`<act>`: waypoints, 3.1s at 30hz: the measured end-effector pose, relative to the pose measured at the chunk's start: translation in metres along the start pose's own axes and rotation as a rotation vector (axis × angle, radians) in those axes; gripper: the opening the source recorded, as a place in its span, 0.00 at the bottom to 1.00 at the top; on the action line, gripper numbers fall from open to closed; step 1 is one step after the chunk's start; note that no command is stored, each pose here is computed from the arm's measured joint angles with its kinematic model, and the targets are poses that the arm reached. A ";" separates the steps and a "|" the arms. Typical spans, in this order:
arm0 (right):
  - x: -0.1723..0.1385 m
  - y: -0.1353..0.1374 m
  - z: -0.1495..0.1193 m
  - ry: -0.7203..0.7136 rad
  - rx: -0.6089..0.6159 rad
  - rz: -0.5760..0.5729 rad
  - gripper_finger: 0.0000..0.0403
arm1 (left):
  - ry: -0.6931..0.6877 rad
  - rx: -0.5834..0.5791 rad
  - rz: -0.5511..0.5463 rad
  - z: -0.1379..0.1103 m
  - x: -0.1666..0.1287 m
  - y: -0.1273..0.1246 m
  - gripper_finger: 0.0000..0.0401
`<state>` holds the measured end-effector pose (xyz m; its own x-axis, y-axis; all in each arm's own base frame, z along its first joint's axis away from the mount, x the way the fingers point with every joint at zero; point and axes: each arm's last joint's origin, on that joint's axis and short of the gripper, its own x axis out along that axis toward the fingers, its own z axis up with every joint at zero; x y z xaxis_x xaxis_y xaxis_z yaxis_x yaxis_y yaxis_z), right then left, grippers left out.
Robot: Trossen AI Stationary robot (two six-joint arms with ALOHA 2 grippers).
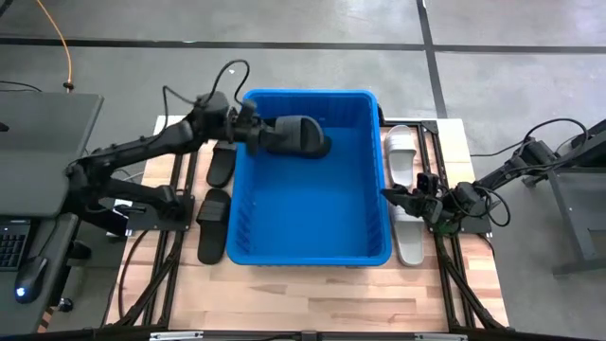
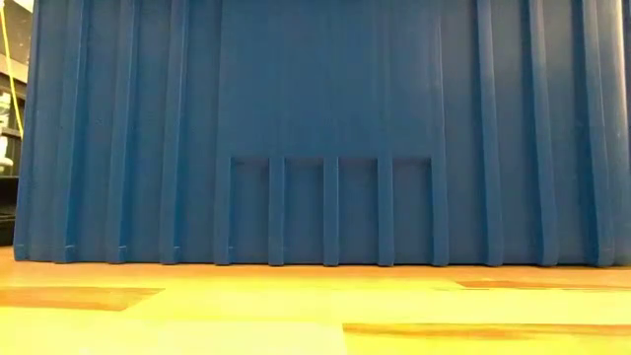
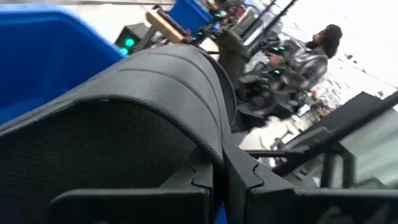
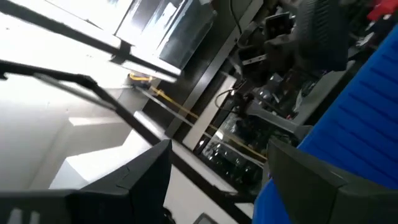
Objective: Pick and place slides into bin
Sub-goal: Put the black slide into the blue container
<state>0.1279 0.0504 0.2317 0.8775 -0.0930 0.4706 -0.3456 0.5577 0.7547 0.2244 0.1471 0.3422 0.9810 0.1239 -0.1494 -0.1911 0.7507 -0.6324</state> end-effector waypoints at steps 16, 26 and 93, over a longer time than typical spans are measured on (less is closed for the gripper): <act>0.000 -0.002 0.002 -0.063 0.014 -0.074 0.63 | -0.007 -0.240 0.076 -0.004 0.055 0.101 0.00; 0.000 -0.004 -0.002 -0.022 0.024 -0.076 0.63 | 0.057 -0.313 0.185 -0.030 0.078 0.140 0.00; 0.000 -0.007 -0.008 0.079 0.032 -0.061 0.63 | 0.331 -0.353 0.606 -0.029 0.123 0.139 0.01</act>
<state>0.1325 0.0531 0.2227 0.9202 -0.0603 0.3868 -0.3000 0.5263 0.7956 0.3176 0.2477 0.2136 0.6514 0.2047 -0.7306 -0.7449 0.3559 -0.5643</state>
